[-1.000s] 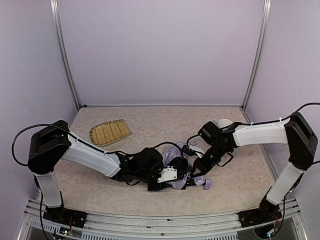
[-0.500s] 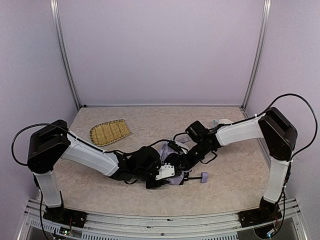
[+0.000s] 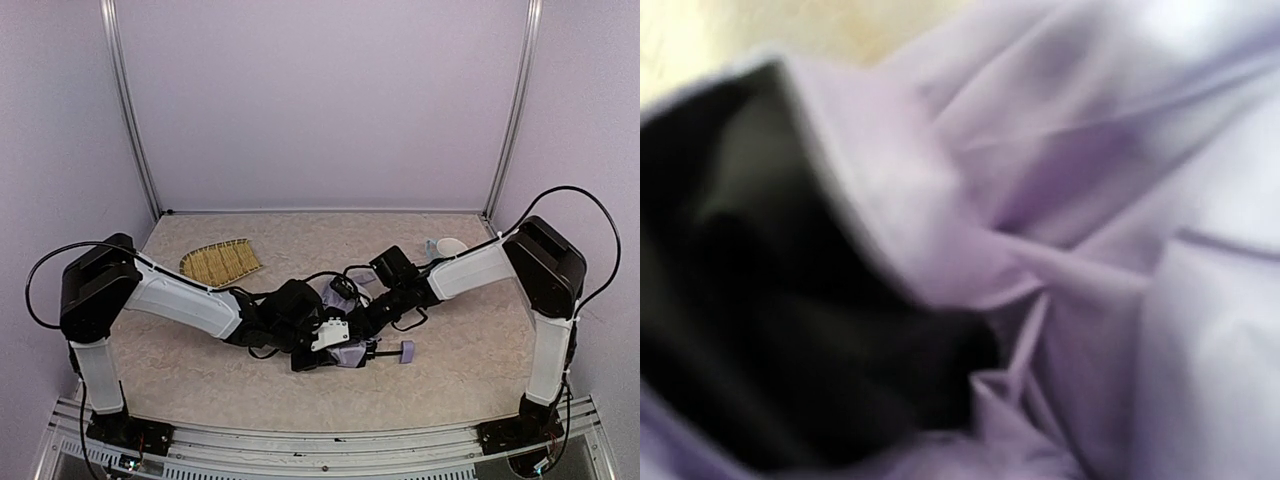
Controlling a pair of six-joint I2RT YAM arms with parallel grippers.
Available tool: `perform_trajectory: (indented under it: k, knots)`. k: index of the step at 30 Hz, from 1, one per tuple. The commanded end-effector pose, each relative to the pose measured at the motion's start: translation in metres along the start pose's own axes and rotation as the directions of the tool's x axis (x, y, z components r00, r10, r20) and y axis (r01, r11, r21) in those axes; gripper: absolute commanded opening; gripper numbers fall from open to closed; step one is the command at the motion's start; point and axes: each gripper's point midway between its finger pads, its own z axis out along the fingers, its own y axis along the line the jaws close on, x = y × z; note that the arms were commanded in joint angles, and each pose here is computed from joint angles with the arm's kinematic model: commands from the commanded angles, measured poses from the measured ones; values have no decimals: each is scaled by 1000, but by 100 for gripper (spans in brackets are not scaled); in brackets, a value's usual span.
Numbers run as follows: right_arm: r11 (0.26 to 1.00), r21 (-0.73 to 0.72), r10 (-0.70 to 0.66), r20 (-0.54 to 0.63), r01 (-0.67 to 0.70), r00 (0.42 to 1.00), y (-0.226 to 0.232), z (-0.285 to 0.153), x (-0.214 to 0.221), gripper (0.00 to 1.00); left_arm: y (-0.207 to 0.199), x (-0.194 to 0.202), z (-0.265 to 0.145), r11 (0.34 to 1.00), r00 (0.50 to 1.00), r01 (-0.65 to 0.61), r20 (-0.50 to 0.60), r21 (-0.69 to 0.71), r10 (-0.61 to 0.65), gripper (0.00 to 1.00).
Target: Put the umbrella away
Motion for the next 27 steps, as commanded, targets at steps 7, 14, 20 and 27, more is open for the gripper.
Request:
perform_trajectory:
  k: [7,14,20,27]
  knots:
    - [985,157,62,79,-74,995,-18,-53,5,51,-85,80,18,851,912,371,-316,371,-261,20]
    - [964,262,4,153,-44,988,-11,-122,-19,70,-78,92,26,808,865,464,-383,364,-324,15]
    - [935,354,-49,124,2,991,-4,-155,-8,72,-78,94,28,781,850,494,-404,383,-340,15]
    - [832,385,-451,46,400,892,71,-132,8,73,-71,102,34,731,811,560,-438,389,-388,15]
